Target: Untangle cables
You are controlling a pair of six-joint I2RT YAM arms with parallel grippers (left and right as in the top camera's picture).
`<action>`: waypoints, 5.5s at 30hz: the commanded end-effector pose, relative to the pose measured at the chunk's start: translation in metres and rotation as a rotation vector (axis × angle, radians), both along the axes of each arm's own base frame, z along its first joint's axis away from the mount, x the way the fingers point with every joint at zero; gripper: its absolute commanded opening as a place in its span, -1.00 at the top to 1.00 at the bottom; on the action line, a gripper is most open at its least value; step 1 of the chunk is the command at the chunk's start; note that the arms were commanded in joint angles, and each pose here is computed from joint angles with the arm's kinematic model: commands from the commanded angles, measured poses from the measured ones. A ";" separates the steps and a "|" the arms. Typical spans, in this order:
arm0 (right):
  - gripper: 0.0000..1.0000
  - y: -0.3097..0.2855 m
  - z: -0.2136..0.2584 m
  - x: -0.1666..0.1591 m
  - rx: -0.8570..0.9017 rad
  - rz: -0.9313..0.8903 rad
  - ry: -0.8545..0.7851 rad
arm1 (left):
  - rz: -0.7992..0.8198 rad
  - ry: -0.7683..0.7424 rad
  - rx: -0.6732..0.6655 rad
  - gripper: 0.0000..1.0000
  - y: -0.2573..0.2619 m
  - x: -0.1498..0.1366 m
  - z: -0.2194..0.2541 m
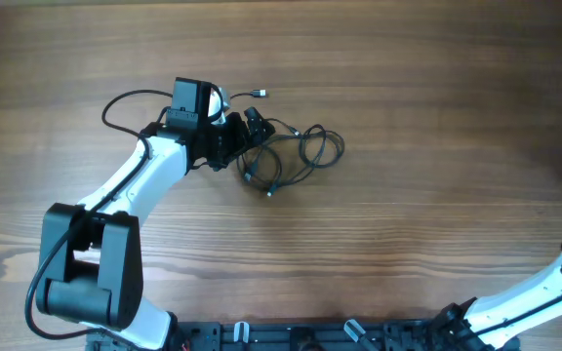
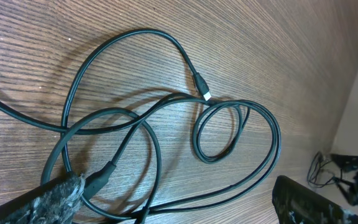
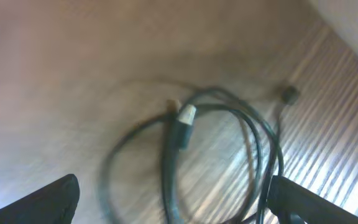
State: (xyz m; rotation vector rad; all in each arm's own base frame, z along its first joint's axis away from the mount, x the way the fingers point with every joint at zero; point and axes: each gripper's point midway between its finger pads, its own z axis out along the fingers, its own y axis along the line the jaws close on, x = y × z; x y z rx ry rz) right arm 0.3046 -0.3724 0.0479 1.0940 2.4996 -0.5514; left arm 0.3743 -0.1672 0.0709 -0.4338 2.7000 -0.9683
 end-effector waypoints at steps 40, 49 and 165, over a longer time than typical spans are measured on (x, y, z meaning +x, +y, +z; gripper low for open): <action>0.03 0.528 0.038 0.070 0.794 0.747 -0.123 | -0.017 -0.017 0.007 -1.00 -0.001 0.002 0.000; -1.00 0.522 0.037 0.076 0.756 0.711 -0.141 | -0.072 -0.004 -0.089 -1.00 -0.016 -0.005 0.009; -0.48 0.428 0.017 0.044 0.896 0.484 -0.045 | -0.147 0.031 0.735 0.92 -0.086 -0.005 -0.017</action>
